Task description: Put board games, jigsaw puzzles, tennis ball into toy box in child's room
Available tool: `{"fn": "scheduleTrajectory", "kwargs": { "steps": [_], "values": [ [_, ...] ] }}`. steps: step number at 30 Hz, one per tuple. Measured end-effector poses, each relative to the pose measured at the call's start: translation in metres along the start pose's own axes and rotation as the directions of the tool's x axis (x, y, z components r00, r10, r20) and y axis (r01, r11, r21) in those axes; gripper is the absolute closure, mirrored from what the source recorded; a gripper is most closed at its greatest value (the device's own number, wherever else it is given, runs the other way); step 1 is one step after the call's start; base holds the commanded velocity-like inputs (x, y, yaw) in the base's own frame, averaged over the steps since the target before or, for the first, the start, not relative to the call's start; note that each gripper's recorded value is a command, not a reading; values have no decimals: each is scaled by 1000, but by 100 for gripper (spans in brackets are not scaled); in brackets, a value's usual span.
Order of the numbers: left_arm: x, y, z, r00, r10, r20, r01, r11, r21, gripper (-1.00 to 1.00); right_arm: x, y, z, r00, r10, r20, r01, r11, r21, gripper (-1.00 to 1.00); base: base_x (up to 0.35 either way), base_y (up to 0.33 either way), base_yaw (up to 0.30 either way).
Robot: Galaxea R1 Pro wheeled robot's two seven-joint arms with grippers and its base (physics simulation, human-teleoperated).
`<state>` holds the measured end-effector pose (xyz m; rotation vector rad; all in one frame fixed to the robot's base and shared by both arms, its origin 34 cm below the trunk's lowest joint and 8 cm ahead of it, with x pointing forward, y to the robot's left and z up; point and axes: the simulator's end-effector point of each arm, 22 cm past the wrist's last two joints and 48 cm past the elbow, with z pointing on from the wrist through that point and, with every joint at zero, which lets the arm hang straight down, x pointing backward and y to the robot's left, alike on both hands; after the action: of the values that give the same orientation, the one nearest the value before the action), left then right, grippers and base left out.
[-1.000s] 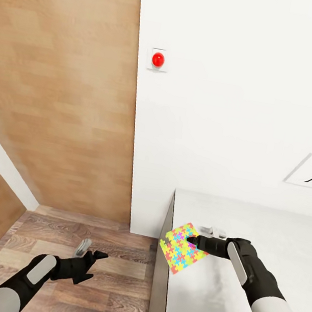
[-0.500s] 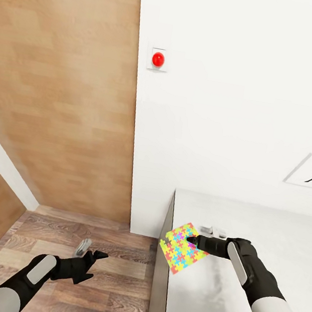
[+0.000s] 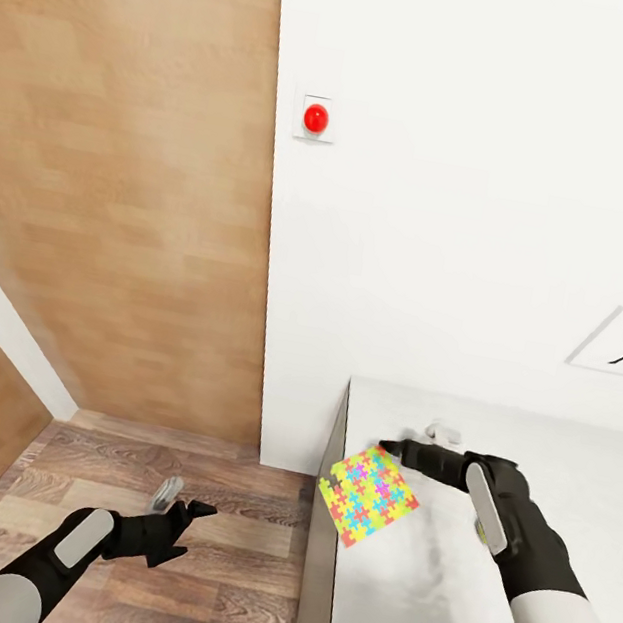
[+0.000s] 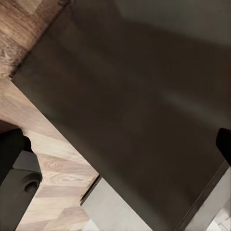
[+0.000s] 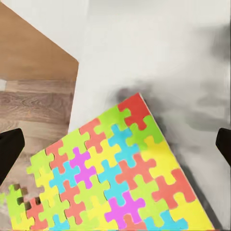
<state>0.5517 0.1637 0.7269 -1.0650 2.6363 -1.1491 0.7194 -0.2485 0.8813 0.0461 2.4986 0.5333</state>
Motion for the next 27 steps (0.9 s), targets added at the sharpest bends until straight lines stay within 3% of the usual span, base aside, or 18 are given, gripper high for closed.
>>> {"fn": "scheduleTrajectory", "kwargs": {
  "steps": [7, 20, 25, 26, 27],
  "values": [
    [-8, -1, 1, 999, 12, 39, -12, 1000, 0, -100, -44, 20, -23, 993, -51, 109, 53, 998, -22, -100, 0, 0, 0],
    [-14, -3, 4, 996, 21, 82, -22, 1000, 6, -100, -89, 47, -55, 966, -118, 230, 130, 991, -39, -100, 0, 0, 0],
    [-14, -11, 5, 996, 23, 88, -26, 999, 38, -100, -101, 56, -66, 954, -138, 267, 155, 987, -41, -100, 0, 0, 0],
    [-14, -22, 5, 996, 23, 91, -31, 996, 85, -100, -106, 57, -71, 948, -145, 282, 162, 986, -38, -100, 0, 0, 0],
    [-14, -22, 5, 996, 24, 91, -32, 996, 86, -100, -107, 56, -71, 948, -145, 282, 162, 986, -38, -100, 0, 0, 0]
  ]
}}
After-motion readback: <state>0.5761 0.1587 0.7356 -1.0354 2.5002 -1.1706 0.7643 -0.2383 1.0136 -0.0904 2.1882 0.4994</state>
